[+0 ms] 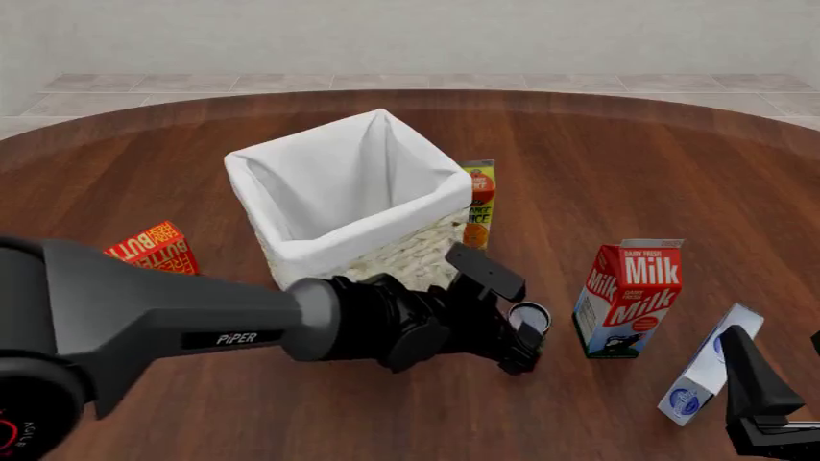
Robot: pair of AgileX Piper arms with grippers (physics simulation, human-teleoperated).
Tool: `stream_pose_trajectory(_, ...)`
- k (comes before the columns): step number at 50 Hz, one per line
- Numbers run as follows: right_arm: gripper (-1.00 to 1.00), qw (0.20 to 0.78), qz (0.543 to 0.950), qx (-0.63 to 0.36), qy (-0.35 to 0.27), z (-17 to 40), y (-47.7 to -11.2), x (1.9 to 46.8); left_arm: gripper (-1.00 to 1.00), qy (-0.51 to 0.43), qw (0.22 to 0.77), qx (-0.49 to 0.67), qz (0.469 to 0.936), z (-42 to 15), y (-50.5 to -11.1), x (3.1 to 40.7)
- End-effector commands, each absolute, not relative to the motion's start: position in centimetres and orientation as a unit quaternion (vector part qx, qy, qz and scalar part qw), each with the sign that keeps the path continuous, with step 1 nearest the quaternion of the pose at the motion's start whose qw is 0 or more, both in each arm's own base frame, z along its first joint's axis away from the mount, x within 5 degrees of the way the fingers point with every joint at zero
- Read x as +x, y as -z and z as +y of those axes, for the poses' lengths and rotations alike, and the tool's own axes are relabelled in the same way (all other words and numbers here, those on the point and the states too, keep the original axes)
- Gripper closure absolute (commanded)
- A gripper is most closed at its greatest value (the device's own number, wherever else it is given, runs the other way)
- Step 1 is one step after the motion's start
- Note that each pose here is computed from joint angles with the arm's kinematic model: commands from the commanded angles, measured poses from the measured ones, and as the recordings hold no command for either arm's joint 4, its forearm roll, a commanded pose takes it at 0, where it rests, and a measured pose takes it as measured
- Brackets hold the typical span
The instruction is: Pick up the tomato sauce, and put it in the basket.
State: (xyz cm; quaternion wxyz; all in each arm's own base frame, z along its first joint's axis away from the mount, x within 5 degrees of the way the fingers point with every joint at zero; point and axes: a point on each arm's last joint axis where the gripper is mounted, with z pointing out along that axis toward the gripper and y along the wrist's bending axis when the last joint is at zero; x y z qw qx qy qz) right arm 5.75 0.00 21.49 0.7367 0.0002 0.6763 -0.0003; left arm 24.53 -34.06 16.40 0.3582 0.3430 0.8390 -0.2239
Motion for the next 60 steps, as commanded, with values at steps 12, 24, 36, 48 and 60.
stream_pose_trajectory(12, -1.0, 0.737, 0.676, 0.0, 0.0, 0.0, -21.5, 5.7, -1.0, 0.223, 0.349, 0.344, 0.843, -35.0, -14.6, 24.7)
stream_pose_trajectory(24, -1.0, 0.737, 0.676, 0.0, 0.0, 0.0, -21.5, 5.7, -1.0, 0.224, 0.346, 0.341, 0.845, -35.4, -13.7, 24.9)
stream_pose_trajectory(36, -1.0, 0.737, 0.676, 0.0, 0.0, 0.0, -21.5, 5.7, -1.0, 0.224, 0.344, 0.341, 0.846, -35.7, -13.0, 25.0)
stream_pose_trajectory(48, -1.0, 0.737, 0.676, 0.0, 0.0, 0.0, -21.5, 5.7, -1.0, 0.231, 0.341, 0.331, 0.849, -36.1, -12.8, 24.8)
stream_pose_trajectory(60, -1.0, 0.737, 0.676, 0.0, 0.0, 0.0, -21.5, 5.7, -1.0, 0.23, 0.32, 0.326, 0.859, -37.2, -12.0, 24.6)
